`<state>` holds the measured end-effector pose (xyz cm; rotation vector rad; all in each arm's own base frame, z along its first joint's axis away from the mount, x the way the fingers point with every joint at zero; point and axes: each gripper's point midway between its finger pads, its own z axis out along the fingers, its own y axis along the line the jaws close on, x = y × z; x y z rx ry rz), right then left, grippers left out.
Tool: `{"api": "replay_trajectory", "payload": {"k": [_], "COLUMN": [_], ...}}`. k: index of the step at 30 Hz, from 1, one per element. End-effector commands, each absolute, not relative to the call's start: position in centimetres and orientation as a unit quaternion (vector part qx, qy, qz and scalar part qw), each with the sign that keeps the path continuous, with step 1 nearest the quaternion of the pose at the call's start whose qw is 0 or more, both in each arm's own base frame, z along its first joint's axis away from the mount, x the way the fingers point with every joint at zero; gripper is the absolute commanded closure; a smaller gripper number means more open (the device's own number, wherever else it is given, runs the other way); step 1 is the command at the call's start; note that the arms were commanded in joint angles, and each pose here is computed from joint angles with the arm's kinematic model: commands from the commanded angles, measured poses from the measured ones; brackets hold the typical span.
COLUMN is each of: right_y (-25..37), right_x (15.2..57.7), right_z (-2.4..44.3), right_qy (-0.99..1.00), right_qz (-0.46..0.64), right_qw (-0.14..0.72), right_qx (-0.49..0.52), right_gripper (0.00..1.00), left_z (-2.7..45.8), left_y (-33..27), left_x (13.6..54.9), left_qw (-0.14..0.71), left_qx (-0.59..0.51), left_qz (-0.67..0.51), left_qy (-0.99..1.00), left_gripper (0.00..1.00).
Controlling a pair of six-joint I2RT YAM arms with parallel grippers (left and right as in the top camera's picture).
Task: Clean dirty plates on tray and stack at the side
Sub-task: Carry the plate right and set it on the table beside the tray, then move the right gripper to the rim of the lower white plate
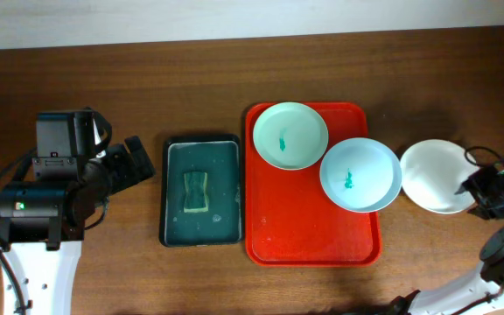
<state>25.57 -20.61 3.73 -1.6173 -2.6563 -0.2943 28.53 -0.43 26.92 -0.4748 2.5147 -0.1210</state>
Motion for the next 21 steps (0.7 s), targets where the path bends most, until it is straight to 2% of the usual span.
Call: {"api": "replay_trajectory", "payload": {"k": [1,5,7,11,14,17,21], "right_y": [-19.7,-14.3,-12.4,-9.9,-9.5,-8.7,-8.6], "right_x": [26.8,29.9,30.1,30.7,31.6,33.5,34.0], "right_z": [7.2,13.4,14.4,13.4,11.0,8.5,6.0], "right_qy": [-0.870,-0.921,-0.935,-0.967,-0.986,-0.990,-0.992], "right_qz": [-0.093,-0.151,-0.143,-0.091,-0.027,-0.021,-0.026], "right_qw": [-0.045,-0.140,-0.146,-0.120,-0.100,-0.094,-0.071], "right_qx": [-0.483,-0.331,-0.291,-0.205,-0.134,-0.101,-0.099], "right_gripper": [0.51,0.48,0.41,0.41,0.30,0.32,0.44], "left_z": [27.4,27.4,27.4,27.4,27.4,27.4,27.4], "left_y": [-0.3,-0.3,-0.3,-0.3,-0.3,-0.3,-0.3], "left_x": [28.6,28.6,28.6,28.6,28.6,28.6,28.6], "left_qw": [0.293,0.294,0.293,0.293,0.293,0.293,0.293], "left_qx": [-0.176,-0.175,-0.175,-0.175,-0.175,-0.175,-0.175], "left_qz": [-0.043,-0.043,-0.043,-0.043,-0.043,-0.043,-0.043], "left_qy": [0.939,0.939,0.939,0.939,0.939,0.939,0.939], "left_gripper": [0.01,0.01,0.01,0.01,0.00,0.01,0.00]}}
